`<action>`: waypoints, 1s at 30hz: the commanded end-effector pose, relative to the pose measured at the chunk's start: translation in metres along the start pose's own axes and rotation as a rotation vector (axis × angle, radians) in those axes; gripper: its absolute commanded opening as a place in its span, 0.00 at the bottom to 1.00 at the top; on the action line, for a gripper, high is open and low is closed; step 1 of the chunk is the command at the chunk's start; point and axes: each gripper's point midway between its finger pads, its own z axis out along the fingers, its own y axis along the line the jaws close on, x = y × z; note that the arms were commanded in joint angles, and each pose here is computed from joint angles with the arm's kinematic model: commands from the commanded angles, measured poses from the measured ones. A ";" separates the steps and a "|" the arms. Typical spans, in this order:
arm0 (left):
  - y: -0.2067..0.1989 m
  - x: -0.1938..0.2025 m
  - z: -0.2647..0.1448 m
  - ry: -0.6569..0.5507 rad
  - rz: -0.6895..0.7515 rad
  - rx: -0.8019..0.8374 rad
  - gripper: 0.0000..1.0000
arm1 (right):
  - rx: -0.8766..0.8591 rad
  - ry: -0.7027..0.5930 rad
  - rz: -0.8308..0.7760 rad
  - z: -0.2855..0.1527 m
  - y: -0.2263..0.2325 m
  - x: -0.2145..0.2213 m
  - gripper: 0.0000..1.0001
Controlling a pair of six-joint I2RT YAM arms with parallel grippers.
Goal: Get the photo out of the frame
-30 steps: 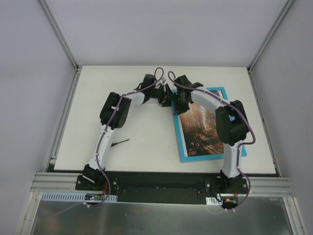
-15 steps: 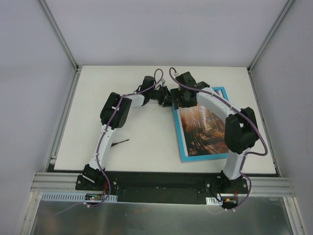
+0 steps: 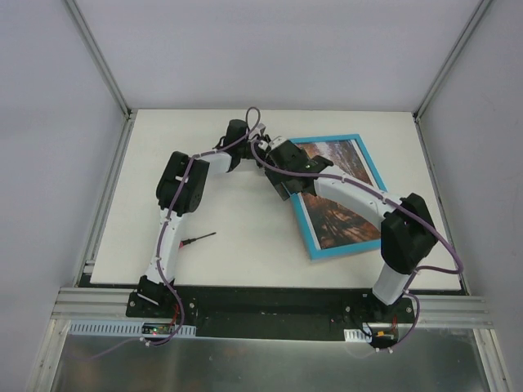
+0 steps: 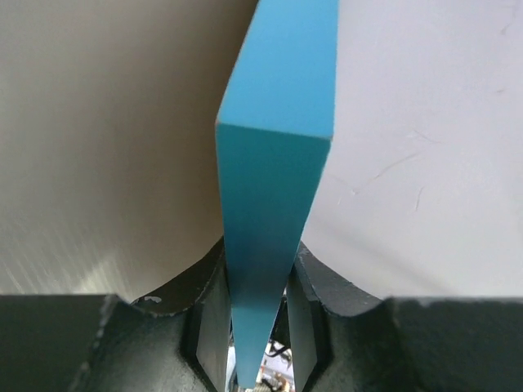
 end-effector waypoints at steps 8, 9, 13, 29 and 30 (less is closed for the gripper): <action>-0.123 0.004 -0.062 -0.099 0.171 0.152 0.16 | 0.213 -0.108 -0.211 -0.023 0.003 -0.023 0.81; -0.123 0.005 -0.062 -0.100 0.172 0.151 0.16 | 0.228 -0.108 -0.224 -0.023 0.003 -0.024 0.80; -0.129 0.007 -0.067 -0.109 0.183 0.154 0.16 | 0.287 -0.110 -0.272 -0.024 -0.002 -0.031 0.77; -0.146 0.002 -0.085 -0.147 0.204 0.177 0.16 | 0.355 -0.103 -0.448 -0.014 0.014 -0.028 0.63; -0.146 0.002 -0.085 -0.148 0.202 0.177 0.16 | 0.363 -0.103 -0.448 -0.015 0.013 -0.028 0.62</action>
